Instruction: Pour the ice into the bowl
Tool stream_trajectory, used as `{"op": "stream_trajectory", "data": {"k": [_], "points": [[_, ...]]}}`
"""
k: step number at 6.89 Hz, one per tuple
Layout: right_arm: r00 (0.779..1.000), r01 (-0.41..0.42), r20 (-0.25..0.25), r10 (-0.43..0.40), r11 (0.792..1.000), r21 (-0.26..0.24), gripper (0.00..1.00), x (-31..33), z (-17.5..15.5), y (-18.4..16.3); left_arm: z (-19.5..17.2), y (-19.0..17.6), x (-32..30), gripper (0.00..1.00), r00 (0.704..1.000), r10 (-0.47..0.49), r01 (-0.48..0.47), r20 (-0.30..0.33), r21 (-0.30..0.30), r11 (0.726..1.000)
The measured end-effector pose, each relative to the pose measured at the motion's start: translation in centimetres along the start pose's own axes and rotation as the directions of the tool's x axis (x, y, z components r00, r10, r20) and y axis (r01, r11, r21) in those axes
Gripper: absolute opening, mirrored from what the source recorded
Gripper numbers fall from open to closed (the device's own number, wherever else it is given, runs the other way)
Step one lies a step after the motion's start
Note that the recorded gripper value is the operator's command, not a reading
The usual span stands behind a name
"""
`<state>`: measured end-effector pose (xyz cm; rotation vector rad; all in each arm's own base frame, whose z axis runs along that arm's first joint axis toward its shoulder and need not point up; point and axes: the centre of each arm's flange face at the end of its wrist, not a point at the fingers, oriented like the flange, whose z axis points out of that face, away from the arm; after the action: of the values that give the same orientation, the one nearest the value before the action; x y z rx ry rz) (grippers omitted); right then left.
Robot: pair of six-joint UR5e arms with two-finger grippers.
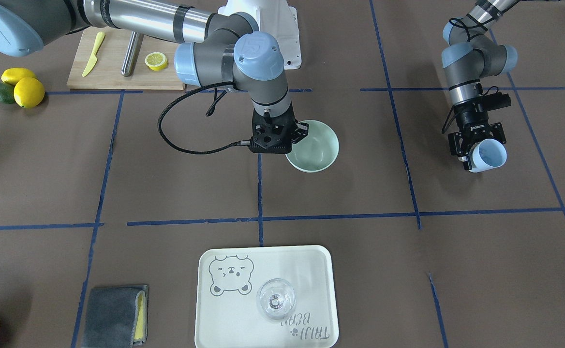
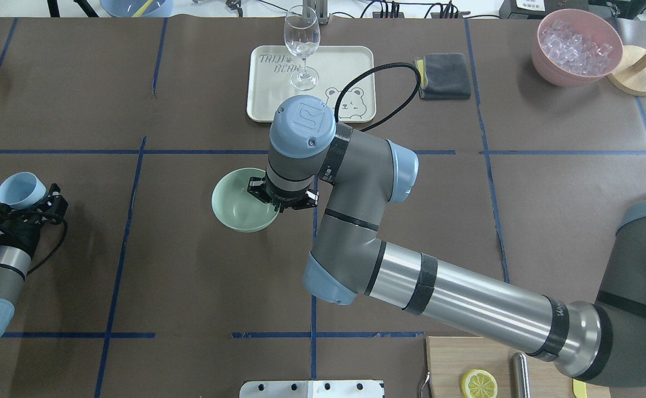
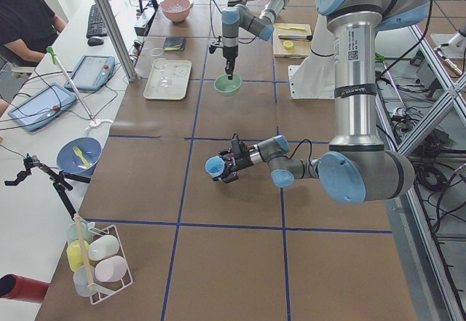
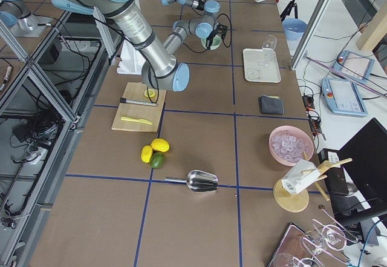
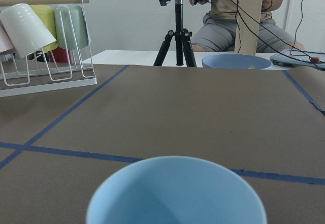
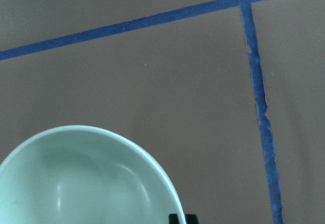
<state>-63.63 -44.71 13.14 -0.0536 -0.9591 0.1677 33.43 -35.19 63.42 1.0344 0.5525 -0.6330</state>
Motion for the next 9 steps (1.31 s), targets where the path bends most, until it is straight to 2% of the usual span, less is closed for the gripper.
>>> {"op": "stream_trajectory", "data": {"k": [1,2,3,4,5,6,9], "points": [[1.0,0.006,-0.011,-0.006,1.0,0.007,0.0,-1.0,0.9,0.4,0.3,-0.7,0.2,0.0,1.0,0.023,-0.023,0.001,0.01,1.0],[1.0,0.014,-0.015,-0.014,1.0,0.012,0.0,-1.6,2.0,0.8,0.1,-2.8,1.4,0.0,0.998,0.062,-0.061,-0.03,0.024,0.998],[1.0,0.024,-0.014,-0.024,1.0,0.019,0.0,-2.3,3.2,1.4,-0.7,-5.9,2.7,0.0,0.992,0.091,-0.088,-0.09,0.041,0.995],[0.999,0.035,-0.015,-0.034,0.999,0.026,0.11,-3.5,4.1,2.1,-1.3,-8.4,3.2,0.0,0.986,0.113,-0.107,-0.126,0.058,0.993],[0.999,0.04,-0.007,-0.04,0.999,0.034,0.77,-4.8,4.4,2.7,-1.5,-9.7,3.4,0.0,0.983,0.121,-0.112,-0.14,0.07,0.991],[0.999,0.032,0.015,-0.032,0.999,0.041,1.0,-5.7,4.3,3.0,-1.6,-10.3,3.7,0.0,0.981,0.124,-0.113,-0.147,0.077,0.991],[0.998,0.004,0.061,-0.007,0.998,0.056,1.0,-6.3,3.5,2.8,-1.7,-10.6,4.7,0.0,0.979,0.125,-0.114,-0.161,0.078,0.99]]}}
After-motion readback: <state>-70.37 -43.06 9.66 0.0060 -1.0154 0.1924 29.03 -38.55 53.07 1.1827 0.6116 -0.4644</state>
